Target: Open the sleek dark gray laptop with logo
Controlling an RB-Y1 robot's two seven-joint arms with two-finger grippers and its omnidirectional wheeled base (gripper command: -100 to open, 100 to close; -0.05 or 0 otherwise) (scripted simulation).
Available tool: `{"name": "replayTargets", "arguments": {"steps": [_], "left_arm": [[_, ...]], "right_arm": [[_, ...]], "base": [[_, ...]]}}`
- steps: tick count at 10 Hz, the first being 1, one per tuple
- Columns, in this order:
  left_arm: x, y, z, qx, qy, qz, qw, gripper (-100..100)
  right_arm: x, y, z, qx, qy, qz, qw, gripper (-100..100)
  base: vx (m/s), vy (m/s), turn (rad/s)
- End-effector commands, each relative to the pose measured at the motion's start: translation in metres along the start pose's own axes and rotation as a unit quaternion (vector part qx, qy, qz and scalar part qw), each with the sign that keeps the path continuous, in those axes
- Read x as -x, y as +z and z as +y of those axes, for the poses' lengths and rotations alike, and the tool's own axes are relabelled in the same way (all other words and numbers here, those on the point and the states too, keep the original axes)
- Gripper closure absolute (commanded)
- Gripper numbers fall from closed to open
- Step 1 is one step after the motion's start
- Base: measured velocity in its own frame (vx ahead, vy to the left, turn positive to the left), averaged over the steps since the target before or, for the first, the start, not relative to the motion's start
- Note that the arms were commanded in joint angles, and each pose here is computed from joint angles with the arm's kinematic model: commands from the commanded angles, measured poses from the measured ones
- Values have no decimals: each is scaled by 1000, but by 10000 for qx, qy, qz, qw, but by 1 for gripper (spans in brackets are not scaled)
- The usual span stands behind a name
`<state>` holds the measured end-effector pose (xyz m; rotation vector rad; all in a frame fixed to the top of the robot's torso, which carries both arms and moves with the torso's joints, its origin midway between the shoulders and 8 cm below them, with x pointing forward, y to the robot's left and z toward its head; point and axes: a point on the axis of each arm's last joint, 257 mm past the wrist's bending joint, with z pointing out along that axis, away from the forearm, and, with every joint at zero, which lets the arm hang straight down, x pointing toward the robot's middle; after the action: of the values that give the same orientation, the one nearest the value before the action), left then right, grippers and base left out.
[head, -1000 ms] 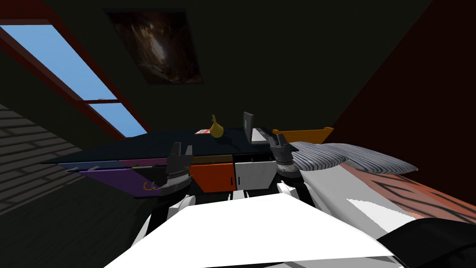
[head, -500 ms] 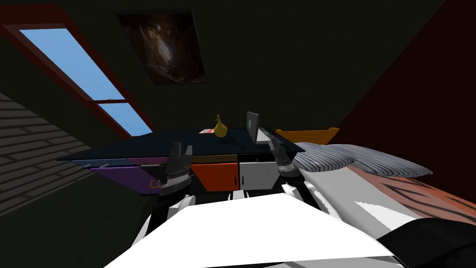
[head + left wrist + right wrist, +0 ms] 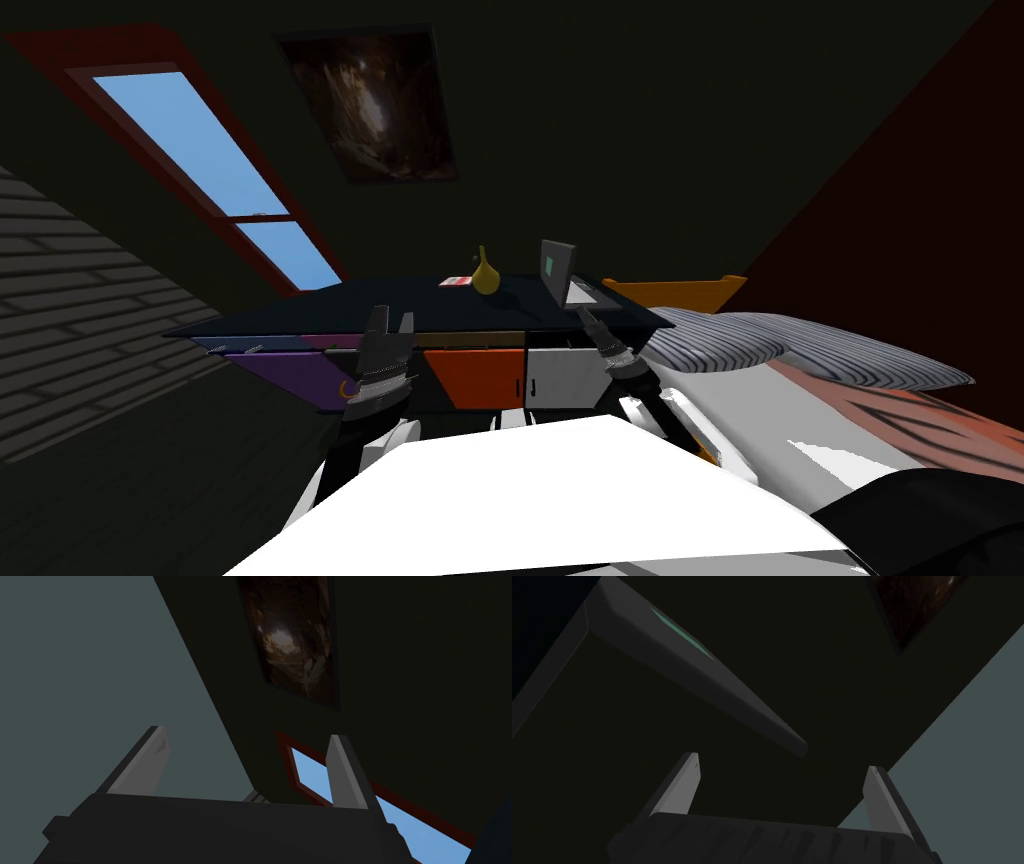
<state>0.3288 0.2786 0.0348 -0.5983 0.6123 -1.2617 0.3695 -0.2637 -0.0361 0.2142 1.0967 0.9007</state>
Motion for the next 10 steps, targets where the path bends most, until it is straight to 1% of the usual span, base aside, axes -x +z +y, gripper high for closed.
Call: {"name": "replayTargets", "arguments": {"steps": [1,3,4,6,7,8,10], "left_arm": [[0,0,0,0,0,0,10000,0],[0,0,0,0,0,0,10000,0],[0,0,0,0,0,0,10000,0],[0,0,0,0,0,0,10000,0],[0,0,0,0,0,0,10000,0],[0,0,0,0,0,0,10000,0],[0,0,0,0,1,0,10000,0]], "right_arm": [[-3,-10,-35,-367,-744,408,9957,-100],[-2,-19,-63,-632,-1337,721,9864,-100],[1,-24,-78,-763,-1644,877,9795,-100],[9,-33,-107,-1014,-2273,1183,9613,-100],[16,-38,-122,-1136,-2593,1330,9498,-100],[16,-38,-122,-1136,-2593,1330,9498,-100],[32,-48,-151,-1369,-3234,1607,9224,-100]], "base": [[11,110,51],[8,109,46],[10,115,48],[20,149,56],[12,143,45],[-6,89,9],[2,80,46]]}}
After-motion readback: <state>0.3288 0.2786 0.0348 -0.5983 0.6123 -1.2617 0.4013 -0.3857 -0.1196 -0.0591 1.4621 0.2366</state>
